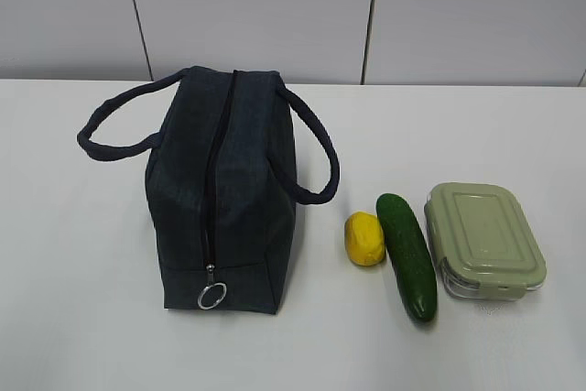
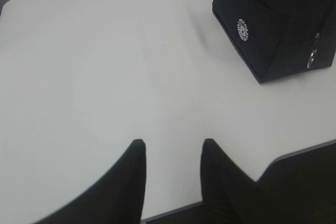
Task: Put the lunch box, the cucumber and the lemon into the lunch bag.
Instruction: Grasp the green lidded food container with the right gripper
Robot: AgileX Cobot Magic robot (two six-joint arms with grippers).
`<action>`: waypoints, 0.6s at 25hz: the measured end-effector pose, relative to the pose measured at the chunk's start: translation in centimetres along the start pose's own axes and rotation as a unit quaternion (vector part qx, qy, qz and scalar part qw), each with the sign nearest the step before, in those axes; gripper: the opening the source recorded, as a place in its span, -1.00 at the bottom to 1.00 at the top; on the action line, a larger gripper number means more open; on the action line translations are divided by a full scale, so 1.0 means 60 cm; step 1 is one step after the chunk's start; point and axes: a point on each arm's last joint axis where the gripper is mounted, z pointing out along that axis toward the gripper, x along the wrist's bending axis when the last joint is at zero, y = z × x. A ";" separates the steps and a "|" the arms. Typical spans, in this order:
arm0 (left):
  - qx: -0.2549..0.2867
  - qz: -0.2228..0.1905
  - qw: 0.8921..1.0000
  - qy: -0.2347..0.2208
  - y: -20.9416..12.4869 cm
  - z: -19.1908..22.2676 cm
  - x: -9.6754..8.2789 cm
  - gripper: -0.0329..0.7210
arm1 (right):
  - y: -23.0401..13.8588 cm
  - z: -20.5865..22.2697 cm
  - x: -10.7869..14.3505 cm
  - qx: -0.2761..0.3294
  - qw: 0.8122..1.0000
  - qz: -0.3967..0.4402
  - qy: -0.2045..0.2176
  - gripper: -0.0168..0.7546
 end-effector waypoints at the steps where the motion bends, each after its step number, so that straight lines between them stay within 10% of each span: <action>1: 0.000 0.000 1.000 0.000 0.000 0.000 0.000 -0.28 | 0.010 0.005 0.003 0.006 1.000 0.001 0.009 0.36; 15: 0.000 0.000 1.000 0.000 0.000 0.000 0.000 -0.28 | 0.102 0.088 -0.002 0.064 0.986 0.070 0.139 0.26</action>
